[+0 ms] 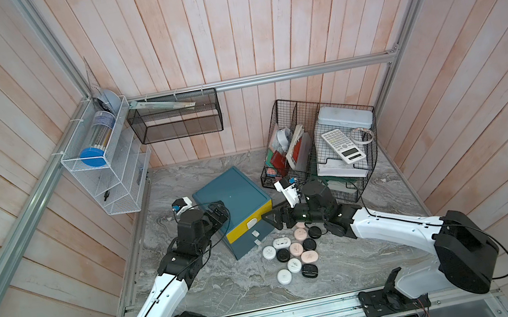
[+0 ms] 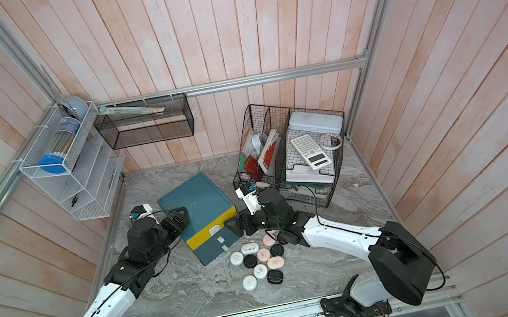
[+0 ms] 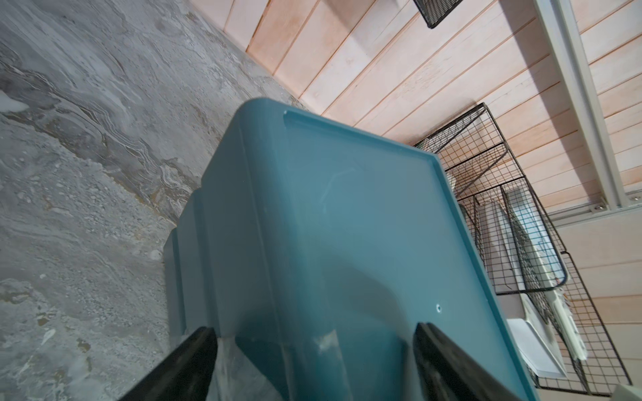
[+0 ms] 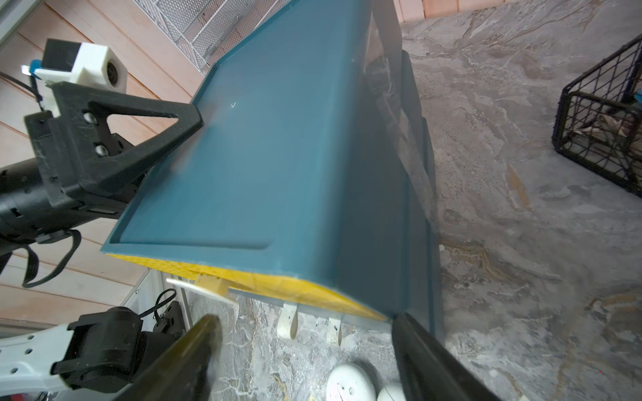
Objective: Put the bluetooth earphones in the drawer according to color
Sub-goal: Move the storage box to the center of the board.
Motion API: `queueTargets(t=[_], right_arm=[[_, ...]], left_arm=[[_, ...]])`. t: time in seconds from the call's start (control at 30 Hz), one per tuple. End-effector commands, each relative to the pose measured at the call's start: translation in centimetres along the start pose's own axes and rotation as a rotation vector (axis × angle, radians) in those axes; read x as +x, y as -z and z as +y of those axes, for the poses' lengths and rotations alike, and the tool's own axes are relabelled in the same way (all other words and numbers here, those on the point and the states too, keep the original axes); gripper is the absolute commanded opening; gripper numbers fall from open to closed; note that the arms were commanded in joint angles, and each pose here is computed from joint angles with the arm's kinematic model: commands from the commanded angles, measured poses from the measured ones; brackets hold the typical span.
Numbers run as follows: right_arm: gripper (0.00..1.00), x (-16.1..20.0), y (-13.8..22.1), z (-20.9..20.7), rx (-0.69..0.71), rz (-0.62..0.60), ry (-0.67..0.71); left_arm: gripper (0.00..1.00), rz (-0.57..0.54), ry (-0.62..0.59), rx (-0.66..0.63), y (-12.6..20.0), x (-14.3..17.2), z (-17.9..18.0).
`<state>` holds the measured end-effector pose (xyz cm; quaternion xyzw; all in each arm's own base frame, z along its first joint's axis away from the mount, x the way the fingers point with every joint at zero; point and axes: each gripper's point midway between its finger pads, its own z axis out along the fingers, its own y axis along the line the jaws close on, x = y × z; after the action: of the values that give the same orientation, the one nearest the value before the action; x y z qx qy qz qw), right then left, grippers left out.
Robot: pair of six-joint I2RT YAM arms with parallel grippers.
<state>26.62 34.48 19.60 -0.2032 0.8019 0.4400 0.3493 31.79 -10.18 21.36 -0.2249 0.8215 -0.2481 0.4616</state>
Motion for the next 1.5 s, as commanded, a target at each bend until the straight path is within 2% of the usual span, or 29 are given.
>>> queueTargets(t=[0.0,0.1,0.3,0.43,0.6,0.67,0.87,1.13,1.47], right_arm=[[0.81,-1.1,-0.8,1.5,-0.037,-0.016,-0.015],[0.78,-1.6,-1.5,1.4,-0.021,-0.010,-0.023],[0.79,-2.5,-1.3,-1.1,0.142,-0.027,-0.014],[0.82,-2.6,-0.5,-1.8,0.183,-0.018,0.009],[0.89,-2.0,0.8,-0.3,0.115,-0.001,0.029],[0.97,-1.5,1.1,0.5,0.069,0.009,0.016],[0.98,-0.8,0.6,2.8,-0.058,0.027,-0.047],[0.87,-2.1,-1.8,3.6,-0.082,0.027,-0.098],[0.76,-3.0,-3.8,4.0,-0.100,0.048,-0.125]], left_arm=[[0.92,-0.018,-0.034,-0.024,-0.4,-0.6,0.0],[0.88,-0.015,-0.025,-0.002,-1.0,-0.5,-0.5],[0.88,-0.029,-0.022,-0.028,-2.0,-1.1,-0.1],[0.88,-0.011,0.004,-0.041,-2.3,-1.9,1.0],[0.92,-0.019,0.014,-0.047,-0.9,-2.2,1.9],[0.95,-0.014,0.014,-0.049,-0.4,-2.0,2.2],[0.98,0.043,0.013,-0.020,-0.2,-0.9,1.9],[0.97,0.125,0.006,0.004,-2.1,0.7,1.5],[0.93,0.139,-0.005,-0.013,-2.8,1.3,2.2]])
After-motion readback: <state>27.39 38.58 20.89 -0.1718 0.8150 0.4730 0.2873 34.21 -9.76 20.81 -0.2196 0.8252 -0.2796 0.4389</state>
